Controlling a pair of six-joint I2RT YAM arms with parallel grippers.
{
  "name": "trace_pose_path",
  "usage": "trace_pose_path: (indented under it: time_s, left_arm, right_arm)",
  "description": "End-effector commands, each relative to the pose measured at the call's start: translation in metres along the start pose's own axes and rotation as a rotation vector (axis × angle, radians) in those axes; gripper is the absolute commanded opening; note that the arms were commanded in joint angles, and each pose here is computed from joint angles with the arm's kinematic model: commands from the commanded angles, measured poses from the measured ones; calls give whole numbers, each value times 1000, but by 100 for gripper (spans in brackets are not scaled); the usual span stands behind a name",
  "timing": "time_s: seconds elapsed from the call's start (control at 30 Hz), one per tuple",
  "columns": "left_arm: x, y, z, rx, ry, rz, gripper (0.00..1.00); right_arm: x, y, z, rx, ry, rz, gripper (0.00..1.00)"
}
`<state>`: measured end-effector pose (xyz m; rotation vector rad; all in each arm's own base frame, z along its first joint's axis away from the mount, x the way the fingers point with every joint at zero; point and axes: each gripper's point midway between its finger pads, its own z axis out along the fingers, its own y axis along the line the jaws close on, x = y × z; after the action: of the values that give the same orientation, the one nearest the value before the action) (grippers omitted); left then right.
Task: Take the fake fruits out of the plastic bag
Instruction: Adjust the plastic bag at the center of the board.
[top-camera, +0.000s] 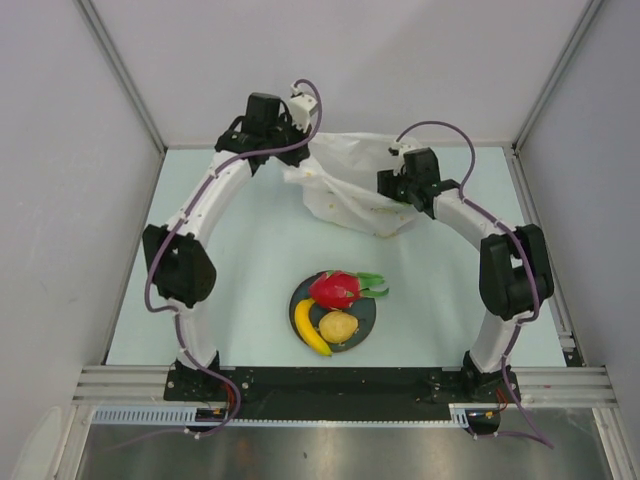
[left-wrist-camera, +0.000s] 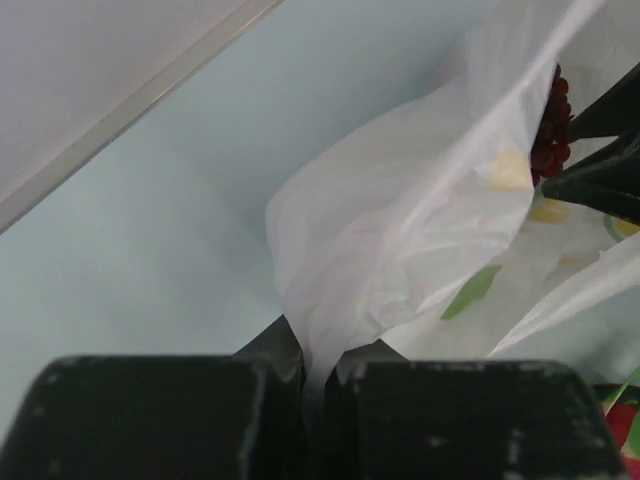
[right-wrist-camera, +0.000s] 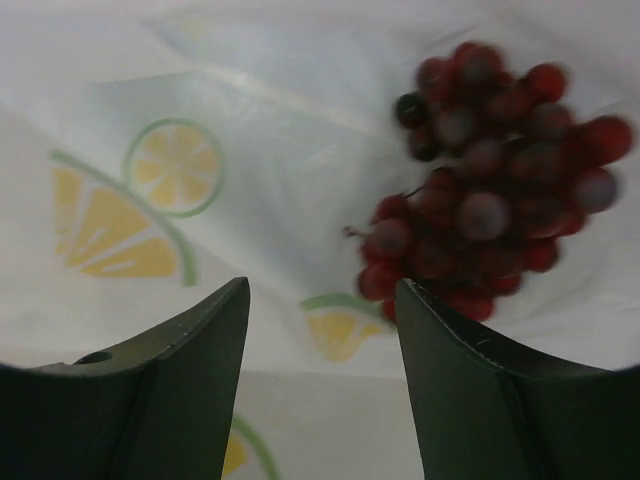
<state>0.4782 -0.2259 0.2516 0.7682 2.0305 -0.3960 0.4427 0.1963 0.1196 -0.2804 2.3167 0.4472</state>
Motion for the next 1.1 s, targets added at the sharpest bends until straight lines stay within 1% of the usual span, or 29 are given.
trace_pose_path:
  time_s: [0.0, 0.03, 0.07, 0.1, 0.13, 0.17, 0.2, 0.23, 0.27, 0.3, 0.37, 0.4, 0.47, 0.5, 0.53, 0.6, 0.63, 0.7, 0.73, 0.77, 0.83, 0.87, 0.93, 1.0, 1.07]
  left_arm:
    - [-50, 5, -2, 51, -104, 49, 0]
    - [-75, 11, -13, 31, -164, 54, 0]
    - [-81, 26, -14, 7, -185, 39, 0]
    - [-94, 32, -21, -8, -221, 39, 0]
    - [-120, 40, -35, -35, -302, 47, 0]
    - [-134, 52, -50, -68, -351, 48, 0]
    - [-146, 58, -61, -95, -393, 51, 0]
    - [-166, 63, -77, -119, -468, 63, 0]
    - [-175, 69, -90, -138, -504, 69, 0]
    - [-187, 68, -107, -151, -547, 82, 0]
    - [-208, 63, -139, -164, -623, 117, 0]
    - [-212, 59, -148, -163, -639, 125, 0]
    - [-204, 47, -147, -109, -619, 116, 0]
    - [-201, 37, -157, -85, -616, 112, 0]
    - [-172, 30, -136, -33, -530, 74, 0]
    - [-134, 14, -117, 21, -439, 47, 0]
    - [-92, 4, -104, 47, -367, 25, 0]
    - [-49, -12, -87, 55, -302, 14, 0]
    - [-8, -23, -72, 75, -231, -5, 0]
    - [9, -39, -63, 108, -192, -3, 0]
    - [50, -59, -49, 156, -102, -39, 0]
    - [58, -72, -45, 181, -85, -36, 1]
    - [68, -81, -42, 184, -77, -46, 0]
    - [66, -87, -44, 191, -84, -57, 0]
    - [57, -87, -49, 183, -100, -63, 0]
  right_arm:
    - [-47, -53, 17, 142, -112, -94, 64]
    - [-56, -61, 21, 168, -127, -88, 64]
    - [-92, -69, 15, 204, -199, -112, 64]
    - [-94, -76, 30, 213, -191, -123, 64]
    - [-110, -84, 30, 255, -223, -131, 65]
    - [-128, -90, 28, 294, -260, -144, 66]
    - [-163, -86, 19, 309, -343, -172, 67]
    - [-174, -90, 23, 331, -366, -184, 67]
    - [-188, -94, 18, 375, -402, -187, 67]
    - [-212, -87, 8, 384, -469, -198, 67]
    - [-223, -84, 5, 408, -500, -227, 67]
    - [-222, -77, 6, 401, -498, -242, 68]
    - [-216, -65, 1, 375, -487, -270, 68]
    - [-207, -55, 5, 353, -465, -286, 67]
    - [-180, -56, 16, 339, -399, -303, 67]
    - [-154, -43, 17, 280, -342, -319, 68]
    - [-115, -39, 30, 250, -259, -324, 68]
    - [-83, -31, 32, 203, -197, -318, 68]
    - [-66, -23, 35, 180, -163, -325, 68]
    - [-36, -24, 39, 164, -101, -326, 69]
    - [-18, -20, 39, 156, -71, -331, 71]
    - [-10, -18, 39, 150, -58, -331, 72]
    - [-16, -14, 33, 137, -78, -332, 73]
    - [-32, -12, 27, 144, -127, -336, 74]
    - [-40, -10, 26, 138, -144, -338, 74]
